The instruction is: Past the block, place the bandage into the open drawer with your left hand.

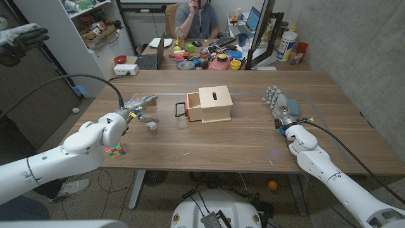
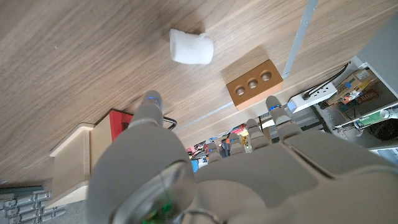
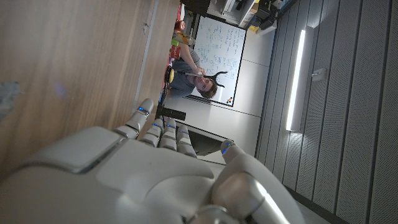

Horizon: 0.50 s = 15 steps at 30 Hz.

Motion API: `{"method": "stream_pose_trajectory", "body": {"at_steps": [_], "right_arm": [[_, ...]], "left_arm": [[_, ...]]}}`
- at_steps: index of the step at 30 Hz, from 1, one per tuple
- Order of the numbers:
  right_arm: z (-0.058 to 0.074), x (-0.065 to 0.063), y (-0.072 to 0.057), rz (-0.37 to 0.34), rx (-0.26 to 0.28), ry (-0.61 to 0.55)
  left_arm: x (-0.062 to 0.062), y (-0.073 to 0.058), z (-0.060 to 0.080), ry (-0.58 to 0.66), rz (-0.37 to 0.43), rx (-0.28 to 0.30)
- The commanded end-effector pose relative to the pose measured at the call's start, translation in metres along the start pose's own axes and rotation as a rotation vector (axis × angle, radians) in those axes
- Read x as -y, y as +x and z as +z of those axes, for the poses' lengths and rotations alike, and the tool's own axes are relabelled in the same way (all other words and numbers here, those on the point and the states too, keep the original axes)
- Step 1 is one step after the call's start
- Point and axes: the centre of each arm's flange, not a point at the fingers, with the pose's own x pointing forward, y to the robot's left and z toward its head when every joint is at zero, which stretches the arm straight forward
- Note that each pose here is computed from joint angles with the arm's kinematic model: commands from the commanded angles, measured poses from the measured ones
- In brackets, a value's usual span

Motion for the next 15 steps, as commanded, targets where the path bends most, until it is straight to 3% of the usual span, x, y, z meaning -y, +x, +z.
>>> {"method": "stream_pose_trajectory", "body": {"at_steps": [1, 15], "right_arm": [[-0.0008, 0.0017, -0.0028, -0.004, -0.003, -0.002], [-0.0037, 0.0050, -0.0040, -0.011, -0.002, 0.003]], "left_arm": [[0.0152, 0.0130, -0.0025, 0.006, -0.062, -0.021], [0.0182, 0.0209, 0.0049, 0.028, -0.112, -0.008]]}}
